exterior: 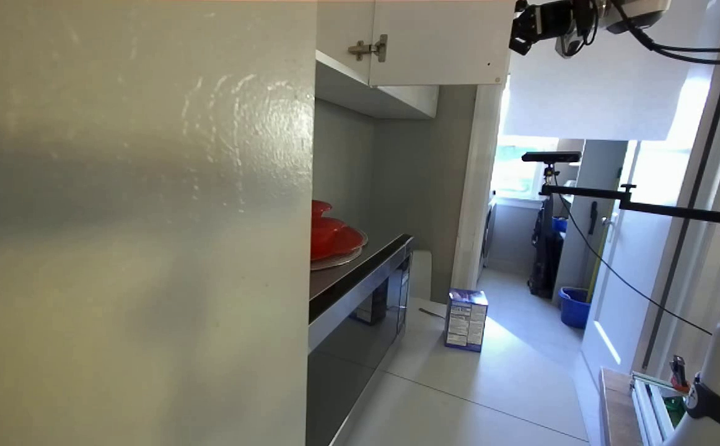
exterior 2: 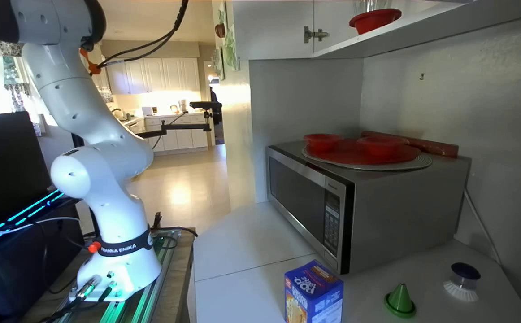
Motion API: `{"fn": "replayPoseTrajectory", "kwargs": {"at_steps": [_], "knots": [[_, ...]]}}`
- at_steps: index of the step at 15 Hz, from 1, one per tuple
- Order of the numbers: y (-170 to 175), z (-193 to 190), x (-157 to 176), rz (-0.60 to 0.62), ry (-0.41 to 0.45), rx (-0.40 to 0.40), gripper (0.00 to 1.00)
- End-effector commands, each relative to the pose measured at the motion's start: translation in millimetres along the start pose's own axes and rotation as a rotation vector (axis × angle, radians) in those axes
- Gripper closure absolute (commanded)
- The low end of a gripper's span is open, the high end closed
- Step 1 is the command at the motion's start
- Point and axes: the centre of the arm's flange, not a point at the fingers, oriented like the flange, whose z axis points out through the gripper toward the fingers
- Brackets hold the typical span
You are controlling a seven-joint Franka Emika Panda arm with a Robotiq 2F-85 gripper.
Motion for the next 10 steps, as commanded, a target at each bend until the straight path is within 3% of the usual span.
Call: {"fn": "replayPoseTrajectory", "kwargs": {"at_steps": [1,10], "knots": [[11,-10,-26,-0.05,-0.045,-0.043,1.0],[12,-5,-92,-0.231,-0.189,-0.051,1.0]]}}
